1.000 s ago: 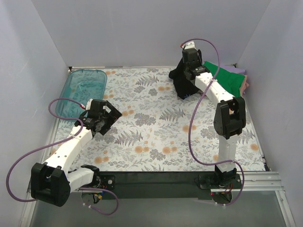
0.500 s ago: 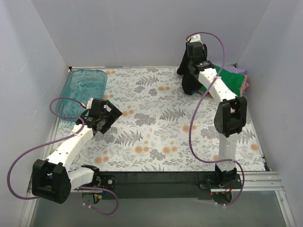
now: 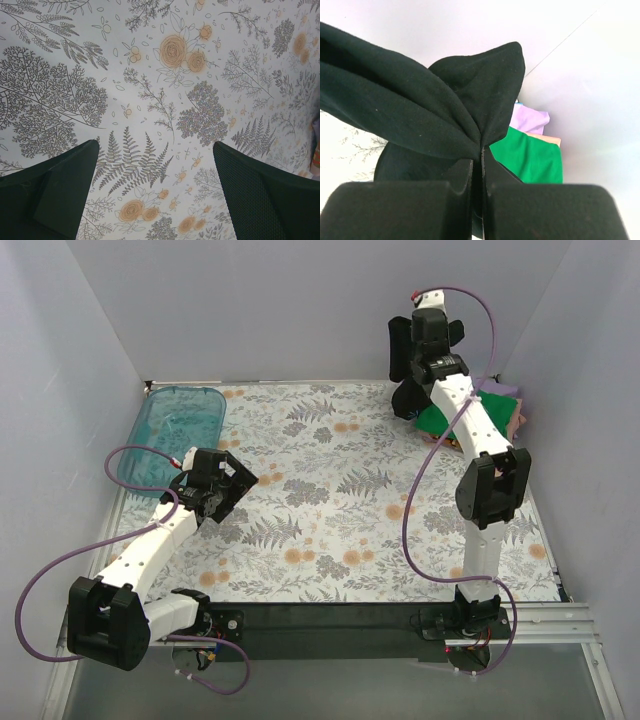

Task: Fold and stack the t-shirts
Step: Neatly place the folded tshirt to the corner

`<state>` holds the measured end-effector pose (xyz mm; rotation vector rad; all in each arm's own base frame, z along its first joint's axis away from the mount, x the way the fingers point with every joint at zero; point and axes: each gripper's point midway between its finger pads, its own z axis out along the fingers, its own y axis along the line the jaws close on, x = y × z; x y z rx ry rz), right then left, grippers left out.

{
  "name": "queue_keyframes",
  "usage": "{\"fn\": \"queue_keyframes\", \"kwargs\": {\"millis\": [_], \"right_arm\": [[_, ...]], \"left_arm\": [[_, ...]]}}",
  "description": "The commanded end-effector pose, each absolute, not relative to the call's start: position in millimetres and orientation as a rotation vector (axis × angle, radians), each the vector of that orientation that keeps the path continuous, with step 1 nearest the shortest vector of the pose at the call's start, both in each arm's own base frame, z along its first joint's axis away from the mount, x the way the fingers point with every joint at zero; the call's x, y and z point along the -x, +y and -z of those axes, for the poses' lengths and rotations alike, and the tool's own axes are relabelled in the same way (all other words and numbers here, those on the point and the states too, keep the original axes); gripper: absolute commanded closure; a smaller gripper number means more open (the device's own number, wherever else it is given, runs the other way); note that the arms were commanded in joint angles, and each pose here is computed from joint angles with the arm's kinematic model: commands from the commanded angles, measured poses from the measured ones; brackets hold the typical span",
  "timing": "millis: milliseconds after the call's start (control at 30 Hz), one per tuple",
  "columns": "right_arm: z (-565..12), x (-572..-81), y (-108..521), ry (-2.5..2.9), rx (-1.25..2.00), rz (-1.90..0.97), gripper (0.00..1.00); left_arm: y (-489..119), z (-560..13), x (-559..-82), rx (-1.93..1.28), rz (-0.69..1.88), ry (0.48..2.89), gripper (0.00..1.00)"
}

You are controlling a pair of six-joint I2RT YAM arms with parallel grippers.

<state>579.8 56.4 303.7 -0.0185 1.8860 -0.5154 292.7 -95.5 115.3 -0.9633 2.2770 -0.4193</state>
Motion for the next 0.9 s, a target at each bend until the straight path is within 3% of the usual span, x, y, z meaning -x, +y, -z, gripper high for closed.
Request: {"fn": "queue_keyframes", "kwargs": {"millis": [0, 200, 600, 767, 867], "right_arm": [[-358.8, -575.9, 39.9, 1.765, -0.109, 0.455, 0.99], [-325.9, -569.2, 0.0, 1.85, -0.185, 0.382, 0.99], [-188.6, -542.7, -130.7, 2.114, -0.515, 0.288, 0.99], [-115.7, -524.1, -164.4, 2.24, -0.746, 0.06, 0.93], [-87.7, -520.8, -161.3, 2.292, -0.794, -0.164, 0.78]], "left_arm": [[-92.4, -127.2, -300.8, 0.949, 0.416, 2.236, 0.02], [-93.8, -122.5, -300.8, 0.948, 0.414, 2.253, 0.02], [-96.9, -108.3, -304.4, 0.959, 0.393, 2.303, 0.02], [-97.3, -104.8, -306.2, 0.961, 0.383, 2.316, 0.02], [-98.4, -105.1, -307.1, 0.959, 0.384, 2.319, 0.02]]}}
